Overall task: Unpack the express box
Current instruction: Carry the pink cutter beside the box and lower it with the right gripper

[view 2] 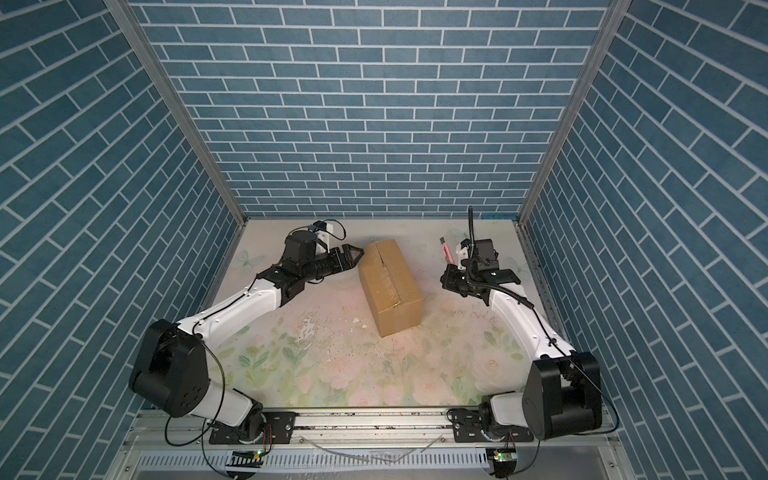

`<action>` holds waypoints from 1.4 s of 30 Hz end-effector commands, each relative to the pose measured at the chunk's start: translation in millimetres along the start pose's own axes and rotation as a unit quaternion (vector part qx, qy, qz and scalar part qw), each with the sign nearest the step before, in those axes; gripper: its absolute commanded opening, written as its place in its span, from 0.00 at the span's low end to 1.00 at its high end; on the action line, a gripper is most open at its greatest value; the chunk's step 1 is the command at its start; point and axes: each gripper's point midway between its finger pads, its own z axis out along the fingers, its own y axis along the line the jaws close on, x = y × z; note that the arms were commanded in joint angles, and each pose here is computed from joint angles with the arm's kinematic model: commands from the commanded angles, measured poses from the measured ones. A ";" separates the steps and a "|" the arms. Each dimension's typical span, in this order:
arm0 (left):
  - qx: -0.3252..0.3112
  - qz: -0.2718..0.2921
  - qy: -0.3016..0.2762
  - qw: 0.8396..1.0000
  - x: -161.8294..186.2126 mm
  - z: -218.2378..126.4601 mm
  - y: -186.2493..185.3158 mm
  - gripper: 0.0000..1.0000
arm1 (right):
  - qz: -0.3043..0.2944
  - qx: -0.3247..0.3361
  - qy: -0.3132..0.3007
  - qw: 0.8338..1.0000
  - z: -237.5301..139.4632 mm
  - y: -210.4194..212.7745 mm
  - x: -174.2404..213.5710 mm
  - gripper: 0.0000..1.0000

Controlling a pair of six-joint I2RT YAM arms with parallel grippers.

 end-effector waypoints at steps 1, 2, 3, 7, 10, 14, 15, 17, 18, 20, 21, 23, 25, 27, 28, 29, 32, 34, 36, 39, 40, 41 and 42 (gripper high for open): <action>-0.020 0.007 0.006 1.000 5.3 -4.9 10.3 0.88 | 0.007 -0.124 -0.058 0.991 -2.3 36.8 -28.2 0.00; -0.020 0.007 0.006 1.000 5.4 -5.1 10.3 0.88 | 0.010 -0.125 -0.055 0.991 0.5 34.6 -26.8 0.00; -0.020 0.007 0.006 1.000 5.6 -4.7 10.6 0.88 | 0.014 -0.125 -0.051 0.991 4.2 31.6 -24.7 0.00; -0.018 0.005 0.008 1.000 6.8 -3.3 10.6 0.88 | 0.024 -0.137 -0.042 0.989 16.8 23.9 -17.7 0.00; -0.019 0.004 0.008 1.000 7.8 -4.2 11.2 0.88 | 0.030 -0.156 -0.040 0.987 26.3 20.3 -11.6 0.00; -0.021 0.005 0.009 1.000 9.2 -6.0 12.6 0.88 | 0.047 -0.166 -0.031 0.984 40.7 12.3 -4.8 0.00; -0.021 0.004 0.009 1.000 9.7 -6.3 12.6 0.88 | 0.051 -0.165 -0.028 0.985 44.2 9.9 -3.2 0.00; -0.021 0.005 0.009 1.000 9.9 -7.2 12.4 0.88 | 0.056 -0.163 -0.024 0.985 49.7 6.1 -0.7 0.00; -0.021 0.005 0.010 1.000 10.7 -7.1 12.6 0.88 | 0.059 -0.161 -0.021 0.985 52.6 4.0 1.1 0.00; -0.022 0.005 0.010 1.000 10.9 -7.4 13.1 0.88 | 0.064 -0.155 -0.015 0.986 58.2 -0.4 3.8 0.00; -0.022 0.005 0.011 1.000 11.3 -7.6 12.8 0.88 | 0.069 -0.150 -0.010 0.986 61.5 -3.7 6.2 0.00; -0.022 0.005 0.010 1.000 11.1 -7.9 13.0 0.88 | 0.078 -0.139 0.000 0.987 68.5 -10.5 10.5 0.00; -0.022 0.005 0.010 1.000 11.3 -8.3 13.1 0.88 | 0.084 -0.131 0.007 0.988 74.1 -16.0 15.0 0.00; -0.021 0.005 0.011 1.000 12.0 -8.8 12.6 0.88 | 0.089 -0.124 0.013 0.988 78.8 -21.3 19.5 0.00; -0.021 0.005 0.011 1.000 12.0 -8.8 12.7 0.88 | 0.091 -0.122 0.014 0.988 80.4 -22.9 20.9 0.00; -0.021 0.005 0.010 1.000 11.5 -9.2 12.3 0.88 | 0.091 -0.121 0.015 0.988 81.8 -24.4 22.2 0.00; -0.021 0.005 0.011 1.000 12.0 -9.3 12.7 0.88 | 0.095 -0.117 0.019 0.988 84.8 -27.7 25.9 0.00; -0.022 0.004 0.012 1.000 12.5 -9.1 13.1 0.88 | 0.095 -0.117 0.022 0.988 86.4 -28.8 27.5 0.00; -0.022 0.004 0.013 1.000 13.4 -9.1 13.4 0.88 | 0.096 -0.116 0.023 0.988 87.8 -30.0 28.7 0.00; -0.022 0.004 0.014 1.000 14.3 -9.5 13.8 0.88 | 0.097 -0.115 0.027 0.988 90.6 -32.0 31.4 0.00; -0.023 0.003 0.014 1.000 14.2 -9.9 14.1 0.88 | 0.099 -0.114 0.029 0.988 91.9 -33.2 32.8 0.00; -0.023 0.003 0.013 1.000 14.2 -10.3 14.2 0.88 | 0.099 -0.115 0.031 0.988 93.4 -33.7 33.5 0.00; -0.023 0.003 0.013 1.000 14.1 -10.9 14.3 0.88 | 0.102 -0.114 0.033 0.988 95.1 -35.0 34.7 0.00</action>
